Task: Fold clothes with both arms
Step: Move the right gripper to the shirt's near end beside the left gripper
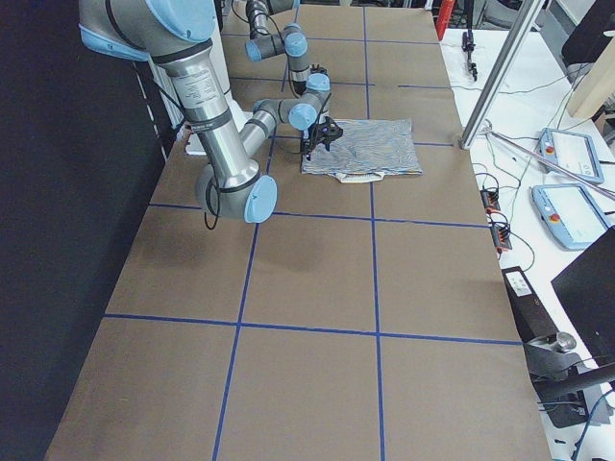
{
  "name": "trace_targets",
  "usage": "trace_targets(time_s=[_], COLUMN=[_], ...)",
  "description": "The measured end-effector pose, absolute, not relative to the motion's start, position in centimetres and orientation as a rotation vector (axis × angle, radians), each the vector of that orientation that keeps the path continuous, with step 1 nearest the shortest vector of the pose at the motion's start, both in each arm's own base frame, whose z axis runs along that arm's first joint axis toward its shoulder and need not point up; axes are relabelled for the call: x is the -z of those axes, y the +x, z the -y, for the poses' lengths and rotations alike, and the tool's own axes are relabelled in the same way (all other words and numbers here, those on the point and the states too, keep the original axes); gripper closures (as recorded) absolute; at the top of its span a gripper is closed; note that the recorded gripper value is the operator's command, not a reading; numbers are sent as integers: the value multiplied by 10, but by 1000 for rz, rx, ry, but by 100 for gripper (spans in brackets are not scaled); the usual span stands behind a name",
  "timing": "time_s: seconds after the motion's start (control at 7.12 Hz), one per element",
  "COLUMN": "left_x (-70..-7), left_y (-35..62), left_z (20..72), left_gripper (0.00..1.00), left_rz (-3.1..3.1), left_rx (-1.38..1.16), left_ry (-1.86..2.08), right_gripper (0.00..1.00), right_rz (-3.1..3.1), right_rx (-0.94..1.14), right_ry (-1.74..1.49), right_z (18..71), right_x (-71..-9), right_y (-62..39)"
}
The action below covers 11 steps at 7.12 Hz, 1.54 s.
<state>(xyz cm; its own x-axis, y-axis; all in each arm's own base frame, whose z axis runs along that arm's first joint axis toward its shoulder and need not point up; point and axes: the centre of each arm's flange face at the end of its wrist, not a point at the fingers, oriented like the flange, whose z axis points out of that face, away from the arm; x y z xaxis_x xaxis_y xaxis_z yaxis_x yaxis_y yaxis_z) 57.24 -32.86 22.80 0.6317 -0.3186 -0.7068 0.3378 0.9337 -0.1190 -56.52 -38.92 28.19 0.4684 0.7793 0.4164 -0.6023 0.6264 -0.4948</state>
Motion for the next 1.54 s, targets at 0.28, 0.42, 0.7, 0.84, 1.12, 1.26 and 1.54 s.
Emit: trace_targets(time_s=[0.28,0.42,0.7,0.84,1.12,1.26,1.54], left_x=[-227,-226,-224,-224,-223,-223,-223], left_y=[572,572,572,572,571,570,569], left_z=[328,328,327,327,327,327,328], left_gripper=[100,100,100,100,100,100,100], left_rz=[-806,-808,-811,-811,-813,-814,-815], left_rx=[376,376,375,374,374,375,375], left_ry=[25,24,24,24,25,25,26], right_gripper=[0,0,0,5,95,100,82], right_rz=[645,640,621,617,614,603,595], right_rx=[-870,-875,-884,-887,-900,-915,-924], right_ry=[-303,-305,-296,-293,-295,-299,-303], right_z=[383,382,383,385,385,385,385], right_x=[-282,-283,-292,-292,-284,-278,-272], right_y=[-569,-571,-577,-579,-581,-581,-581])
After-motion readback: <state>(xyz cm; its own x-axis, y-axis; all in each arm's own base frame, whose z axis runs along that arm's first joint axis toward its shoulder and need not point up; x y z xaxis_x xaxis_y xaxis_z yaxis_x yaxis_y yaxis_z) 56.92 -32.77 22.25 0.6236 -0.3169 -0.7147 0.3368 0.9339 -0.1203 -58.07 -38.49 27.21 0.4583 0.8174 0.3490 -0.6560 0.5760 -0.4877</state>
